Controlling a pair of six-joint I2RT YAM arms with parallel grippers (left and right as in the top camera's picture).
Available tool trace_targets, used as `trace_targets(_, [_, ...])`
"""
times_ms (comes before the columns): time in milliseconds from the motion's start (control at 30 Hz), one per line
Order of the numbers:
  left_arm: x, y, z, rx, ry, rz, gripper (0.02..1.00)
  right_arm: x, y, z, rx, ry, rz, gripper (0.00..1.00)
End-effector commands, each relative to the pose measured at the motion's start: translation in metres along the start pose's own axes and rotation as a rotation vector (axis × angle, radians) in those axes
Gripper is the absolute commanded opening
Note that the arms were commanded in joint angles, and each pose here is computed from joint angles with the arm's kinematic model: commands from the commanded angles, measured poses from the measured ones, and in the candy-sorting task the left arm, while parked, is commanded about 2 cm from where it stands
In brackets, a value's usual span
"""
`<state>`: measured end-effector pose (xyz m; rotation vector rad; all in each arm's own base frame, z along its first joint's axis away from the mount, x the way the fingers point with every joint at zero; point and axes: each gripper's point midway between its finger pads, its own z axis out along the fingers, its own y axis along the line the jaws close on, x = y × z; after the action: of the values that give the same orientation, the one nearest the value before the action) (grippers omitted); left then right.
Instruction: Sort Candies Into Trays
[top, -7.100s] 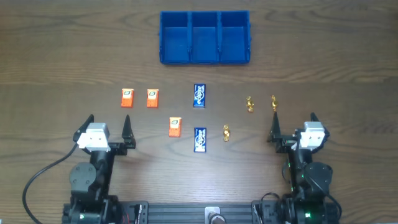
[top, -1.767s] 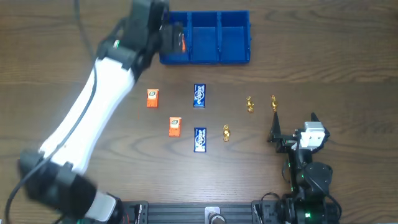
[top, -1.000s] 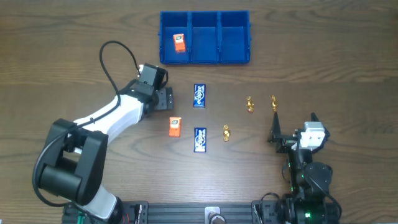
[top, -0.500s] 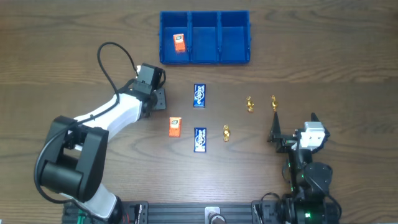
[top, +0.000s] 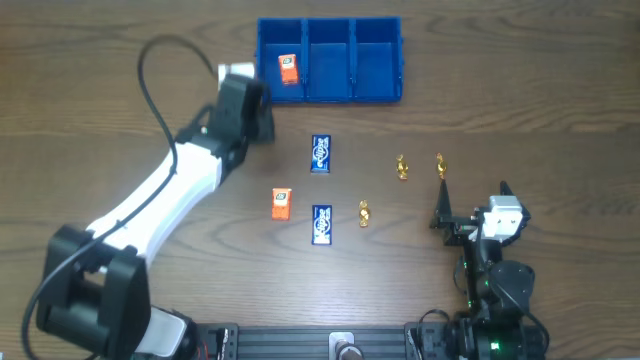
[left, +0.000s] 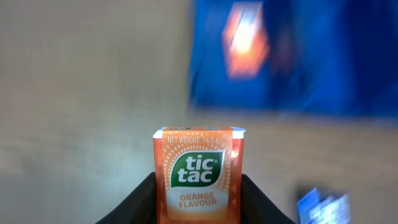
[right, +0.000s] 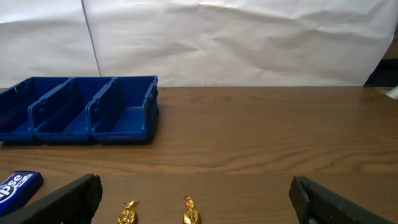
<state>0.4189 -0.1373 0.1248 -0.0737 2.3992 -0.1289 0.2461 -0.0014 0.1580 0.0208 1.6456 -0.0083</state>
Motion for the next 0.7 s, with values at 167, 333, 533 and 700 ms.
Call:
trace_targets(167, [-0.143,-0.045,-0.009,-0.034,-0.135,0.067,0.308,0.001,-0.002,0.0,0.008,-0.001,-0.008,0.998])
trace_targets(333, [-0.13,-0.069,0.056,0.038,-0.027,0.062,0.332,0.001,-0.002,0.0,0.007,-0.001,-0.008,0.998])
trace_targets(533, [-0.116,-0.066,0.076,0.027,0.015,0.06,0.338,0.001,-0.002,0.0,0.008,-0.001,-0.008,0.998])
trace_targets(700, [-0.117,-0.059,0.078,0.018,0.017,0.051,0.424,0.001,-0.002,0.0,0.008,-0.001,-0.008,0.998])
